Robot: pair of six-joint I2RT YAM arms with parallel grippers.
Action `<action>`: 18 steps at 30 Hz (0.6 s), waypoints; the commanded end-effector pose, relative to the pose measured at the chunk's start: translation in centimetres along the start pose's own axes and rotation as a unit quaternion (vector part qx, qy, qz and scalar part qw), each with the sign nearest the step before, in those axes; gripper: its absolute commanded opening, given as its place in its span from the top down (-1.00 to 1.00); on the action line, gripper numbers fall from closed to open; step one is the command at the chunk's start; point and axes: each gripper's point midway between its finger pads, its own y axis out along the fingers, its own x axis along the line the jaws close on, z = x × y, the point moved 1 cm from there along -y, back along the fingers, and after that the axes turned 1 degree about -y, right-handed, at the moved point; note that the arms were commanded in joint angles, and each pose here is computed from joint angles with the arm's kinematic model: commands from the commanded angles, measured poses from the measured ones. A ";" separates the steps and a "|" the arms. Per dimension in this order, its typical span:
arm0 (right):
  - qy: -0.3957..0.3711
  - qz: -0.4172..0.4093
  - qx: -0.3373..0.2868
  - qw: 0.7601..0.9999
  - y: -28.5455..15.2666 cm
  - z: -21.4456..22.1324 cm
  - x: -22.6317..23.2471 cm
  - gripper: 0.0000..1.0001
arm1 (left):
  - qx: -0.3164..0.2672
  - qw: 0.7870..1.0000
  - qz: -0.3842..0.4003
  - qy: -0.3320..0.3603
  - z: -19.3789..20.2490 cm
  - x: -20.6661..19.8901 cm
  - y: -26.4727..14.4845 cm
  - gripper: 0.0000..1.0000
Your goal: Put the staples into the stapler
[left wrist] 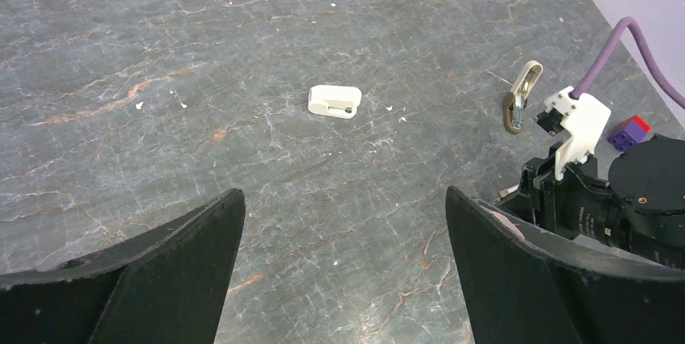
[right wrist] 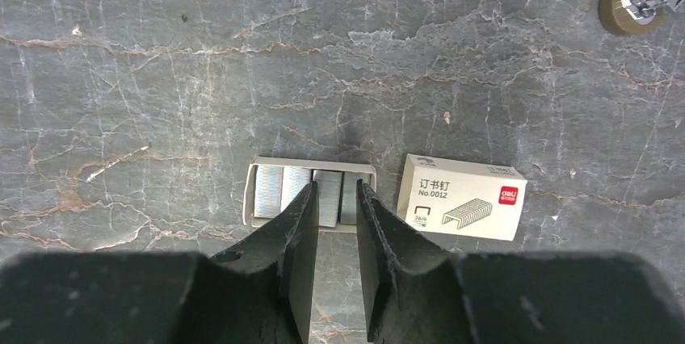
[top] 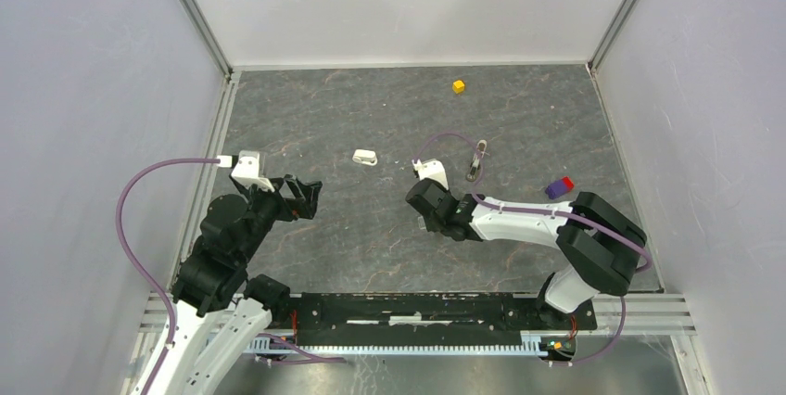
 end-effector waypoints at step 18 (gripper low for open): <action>0.011 -0.051 -0.033 0.998 -0.4 -2.2 2.2 0.37 | -0.013 1.000 0.012 0.023 -0.8 -0.3 -0.1 -1.00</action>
